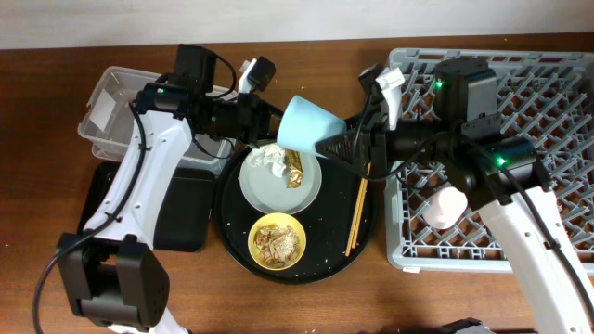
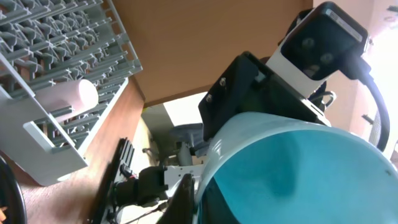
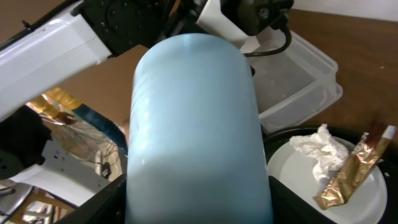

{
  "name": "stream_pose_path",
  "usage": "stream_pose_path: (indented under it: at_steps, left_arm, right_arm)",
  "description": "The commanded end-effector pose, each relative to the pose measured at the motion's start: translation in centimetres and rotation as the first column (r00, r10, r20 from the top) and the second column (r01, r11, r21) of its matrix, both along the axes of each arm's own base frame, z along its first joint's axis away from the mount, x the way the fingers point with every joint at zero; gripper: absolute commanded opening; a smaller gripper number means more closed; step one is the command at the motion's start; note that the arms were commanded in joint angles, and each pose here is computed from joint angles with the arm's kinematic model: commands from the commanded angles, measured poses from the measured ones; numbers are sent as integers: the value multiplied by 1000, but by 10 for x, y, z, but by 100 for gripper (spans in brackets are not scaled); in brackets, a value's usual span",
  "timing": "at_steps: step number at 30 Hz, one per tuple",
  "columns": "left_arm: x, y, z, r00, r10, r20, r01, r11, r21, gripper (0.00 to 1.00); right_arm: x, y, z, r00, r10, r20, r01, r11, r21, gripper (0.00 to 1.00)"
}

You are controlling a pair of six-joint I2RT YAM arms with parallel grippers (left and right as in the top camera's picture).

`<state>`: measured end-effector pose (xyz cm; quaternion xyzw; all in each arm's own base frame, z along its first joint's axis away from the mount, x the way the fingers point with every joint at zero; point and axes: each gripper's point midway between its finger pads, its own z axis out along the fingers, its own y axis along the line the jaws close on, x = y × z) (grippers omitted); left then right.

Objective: Sort waste into correct bins and load items into the dishwasher rack
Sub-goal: 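Hand the blue cup from the left gripper to the right gripper, then place the blue cup upside down in the dish rack with right gripper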

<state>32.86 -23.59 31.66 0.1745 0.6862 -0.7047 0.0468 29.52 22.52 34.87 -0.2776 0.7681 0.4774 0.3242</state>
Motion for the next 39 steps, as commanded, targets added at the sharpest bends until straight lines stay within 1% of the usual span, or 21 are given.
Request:
stream_pose_path:
  at_steps: [1, 2, 4, 8, 9, 11, 13, 14, 15, 16, 18, 20, 24, 27, 29, 31, 32, 33, 36, 38, 39]
  left_arm:
    - [-4, -3, 7, 999, -7, 50, 7, 1000, -3, 60]
    - [-2, -3, 3, 999, 3, 54, -4, 1000, 21, 94]
    - [1, -3, -4, 998, 20, 62, -23, 998, 61, 99]
    - [2, -3, -7, 997, 27, 67, -32, 996, 79, 99]
    - [2, -3, -7, 997, 27, 67, -32, 996, 79, 99]
    - [2, -3, -7, 997, 27, 67, -32, 996, 79, 99]
    - [3, -3, -9, 997, 32, 70, -38, 995, 92, 99]
    - [5, -3, -12, 997, 38, 74, -46, 993, 109, 100]
    - [7, -3, -16, 996, 47, 79, -57, 990, 129, 99]
    - [8, -3, -18, 995, 52, 82, -64, 988, 143, 99]
    - [8, -2, -19, 995, 54, 81, -66, 987, 148, 99]
    - [7, -2, -20, 996, 54, 66, -63, 986, 153, 100]
    - [6, -2, -20, 997, 54, 58, -62, 986, 155, 100]
    - [9, -1, -28, 995, 70, 66, -82, 976, 200, 99]
    - [10, 0, -32, 995, 78, 64, -90, 971, 221, 99]
    - [12, 1, -37, 994, 87, 70, -102, 963, 248, 99]
    - [12, 1, -38, 993, 89, 71, -105, 962, 253, 99]
    - [12, 1, -38, 993, 90, 71, -106, 961, 256, 99]
    - [14, 2, -41, 992, 98, 79, -116, 954, 276, 98]
    - [16, 6, -47, 988, 117, 102, -144, 934, 328, 93]
    - [16, 9, -50, 984, 131, 118, -166, 916, 366, 91]
  right_arm:
    - [-6, -2, 10, 1000, 5, 16, -5, 1000, 13, 60]
    - [-7, -9, 13, 1000, -15, 23, 15, 1000, 14, 60]
    - [-7, -33, 20, 995, -94, 27, 94, 996, 7, 60]
    - [-9, -103, 15, 937, -344, -59, 342, 939, -46, 56]
    - [-11, -143, 3, 857, -503, -110, 491, 863, -116, 56]
    - [-16, -192, -15, 720, -680, -139, 646, 730, -225, 57]
    - [-30, -261, -44, 469, -874, -126, 779, 476, -409, 57]
    - [-40, -292, -57, 304, -943, -132, 807, 329, -490, 57]
    - [-50, -316, -68, 144, -980, -139, 810, 197, -553, 57]
    - [-57, -335, -76, 32, -992, -126, 792, 102, -601, 57]
    - [-64, -357, -94, -101, -990, -102, 729, -4, -684, 57]
    - [-64, -368, -115, -158, -982, -103, 655, -26, -755, 57]
    - [-54, -374, -152, -173, -971, -163, 554, 40, -831, 56]
    - [-47, -367, -187, -183, -947, -262, 463, 152, -873, 56]
    - [-45, -366, -192, -168, -944, -283, 450, 182, -874, 56]
    - [-42, -366, -195, -161, -943, -292, 450, 193, -872, 79]
    - [-40, -365, -194, -155, -942, -296, 463, 196, -864, 86]
    - [-37, -363, -192, -141, -939, -312, 478, 212, -853, 88]
    - [-22, -349, -171, -25, -931, -364, 567, 287, -772, 88]
    - [-14, -334, -148, 83, -923, -375, 627, 341, -701, 88]
    - [-9, -317, -128, 180, -908, -379, 664, 397, -634, 88]
